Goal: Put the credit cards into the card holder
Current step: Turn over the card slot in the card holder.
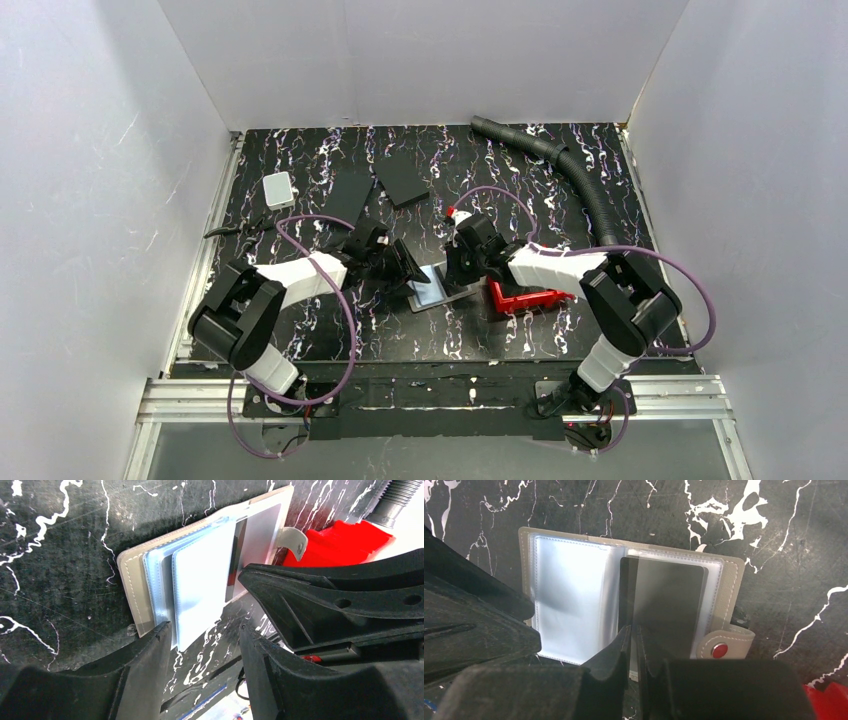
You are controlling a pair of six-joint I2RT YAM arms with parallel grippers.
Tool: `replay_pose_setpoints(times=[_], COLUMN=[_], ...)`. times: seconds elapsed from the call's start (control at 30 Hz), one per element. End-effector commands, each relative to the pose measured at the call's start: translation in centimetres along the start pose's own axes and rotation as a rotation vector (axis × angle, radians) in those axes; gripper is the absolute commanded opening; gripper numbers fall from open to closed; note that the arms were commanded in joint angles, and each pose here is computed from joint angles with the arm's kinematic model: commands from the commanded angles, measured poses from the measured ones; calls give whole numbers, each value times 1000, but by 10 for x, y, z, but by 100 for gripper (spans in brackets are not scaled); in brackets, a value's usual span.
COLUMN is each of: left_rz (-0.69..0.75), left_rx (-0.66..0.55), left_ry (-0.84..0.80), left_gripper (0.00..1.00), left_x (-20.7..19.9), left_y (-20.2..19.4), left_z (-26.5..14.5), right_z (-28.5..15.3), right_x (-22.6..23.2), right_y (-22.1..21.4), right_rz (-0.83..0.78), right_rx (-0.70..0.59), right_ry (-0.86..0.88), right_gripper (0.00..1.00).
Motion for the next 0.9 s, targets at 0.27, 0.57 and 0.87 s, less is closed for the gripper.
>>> replay_pose_setpoints(times=[0.27,0.57,0.87], left_rz=[51,74,97], left_rx=[-26,-7,18], left_ry=[-23,-78,-109], left_gripper=[50,35,27], left_x=[-15,-33,-47], left_y=[3,2,2], left_z=[-1,-6,-3], right_z=[14,13,4], right_x=[-3,-2,6], right_y=[-11,-12,-5], right_rz=[21,23,54], right_rx=[53,54,47], right_ry=[18,21,55], right_gripper=[16,16,16])
Point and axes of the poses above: each gripper's point midway between its finger pads, its own z axis out along the fingers, its own x axis along the line the jaws close on, y = z × x, the point moved 3 cm from there along -z, back along the fingers, and after that the axes turned 2 degrees about z, right-handed, at the moved point
